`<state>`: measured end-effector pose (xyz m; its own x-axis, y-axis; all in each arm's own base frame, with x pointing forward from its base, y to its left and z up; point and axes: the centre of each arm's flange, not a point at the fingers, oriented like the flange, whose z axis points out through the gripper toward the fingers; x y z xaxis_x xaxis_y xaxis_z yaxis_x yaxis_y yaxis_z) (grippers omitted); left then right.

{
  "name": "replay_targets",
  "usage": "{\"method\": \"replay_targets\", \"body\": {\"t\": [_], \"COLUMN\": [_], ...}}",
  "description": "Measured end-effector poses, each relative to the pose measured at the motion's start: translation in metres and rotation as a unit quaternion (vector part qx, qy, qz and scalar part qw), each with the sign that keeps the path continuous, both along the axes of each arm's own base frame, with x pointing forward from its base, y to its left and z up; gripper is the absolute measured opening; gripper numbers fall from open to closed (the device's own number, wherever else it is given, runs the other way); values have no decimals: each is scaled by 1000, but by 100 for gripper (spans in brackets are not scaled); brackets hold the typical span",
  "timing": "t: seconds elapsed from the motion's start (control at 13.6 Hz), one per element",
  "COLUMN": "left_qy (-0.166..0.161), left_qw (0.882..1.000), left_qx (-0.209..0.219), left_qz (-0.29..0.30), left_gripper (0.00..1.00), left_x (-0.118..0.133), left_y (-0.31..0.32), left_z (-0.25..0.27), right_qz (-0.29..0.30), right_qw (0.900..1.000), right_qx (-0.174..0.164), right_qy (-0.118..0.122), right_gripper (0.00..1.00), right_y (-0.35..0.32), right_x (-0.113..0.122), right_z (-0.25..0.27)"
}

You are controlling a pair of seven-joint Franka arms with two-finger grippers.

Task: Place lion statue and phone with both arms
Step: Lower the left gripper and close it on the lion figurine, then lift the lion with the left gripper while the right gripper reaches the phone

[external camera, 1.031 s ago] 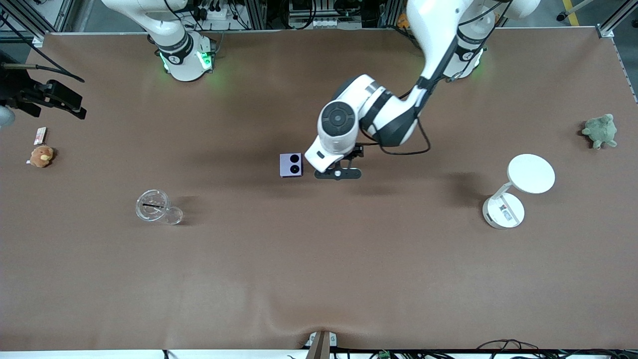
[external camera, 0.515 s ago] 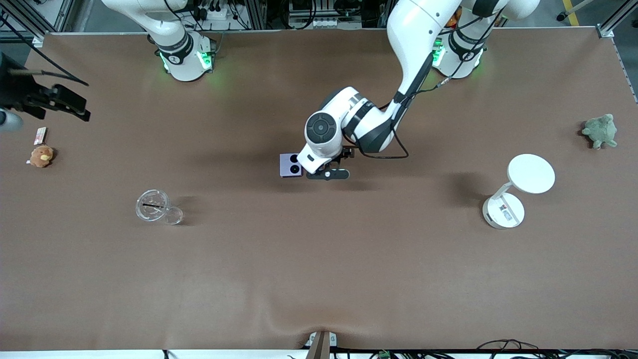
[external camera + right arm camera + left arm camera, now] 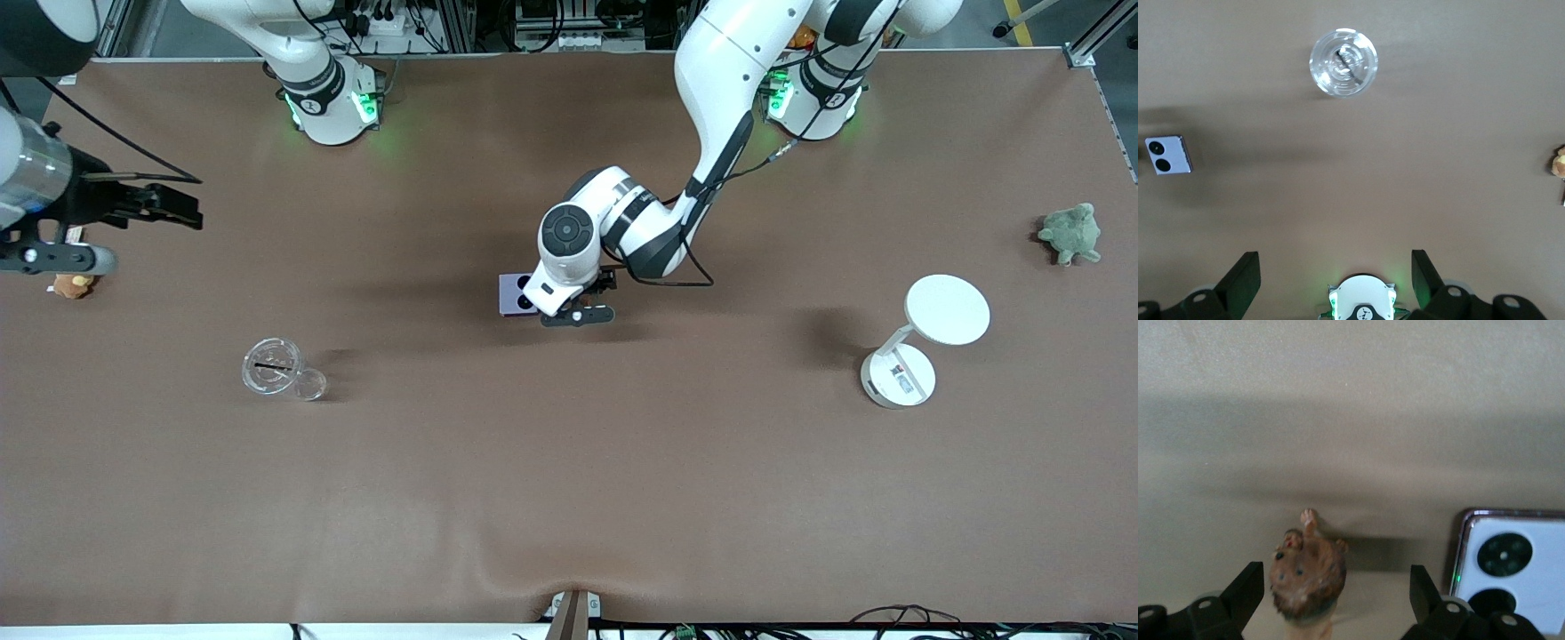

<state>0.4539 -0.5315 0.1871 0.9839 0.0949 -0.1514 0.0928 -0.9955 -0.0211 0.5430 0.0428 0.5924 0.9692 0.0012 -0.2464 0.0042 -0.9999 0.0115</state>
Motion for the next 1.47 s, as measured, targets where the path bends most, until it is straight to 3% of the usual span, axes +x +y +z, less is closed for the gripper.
{"method": "replay_targets", "body": {"t": [0.44, 0.74, 1.03, 1.25, 1.47], "left_qy": [0, -1, -39, -62, -64], "left_qw": [1000, 1000, 996, 990, 989], "left_qx": [2, 10, 1, -8, 10], "left_qz": [9, 21, 77, 124, 131], "left_gripper": [36, 36, 35, 35, 35], "left_x": [-3, 11, 78, 130, 162], "left_y": [-3, 4, 59, 134, 203], "left_z": [-2, 16, 100, 167, 191], "right_qz": [4, 4, 21, 25, 16], "right_qw": [999, 998, 996, 996, 997], "right_qx": [50, 54, 79, 79, 69], "right_qy": [13, 22, 35, 29, 13], "right_gripper": [100, 100, 100, 100, 100], "right_y": [46, 48, 85, 129, 198], "right_x": [-4, 2, 12, 23, 22], "right_z": [-3, -13, -40, -68, -105]}}
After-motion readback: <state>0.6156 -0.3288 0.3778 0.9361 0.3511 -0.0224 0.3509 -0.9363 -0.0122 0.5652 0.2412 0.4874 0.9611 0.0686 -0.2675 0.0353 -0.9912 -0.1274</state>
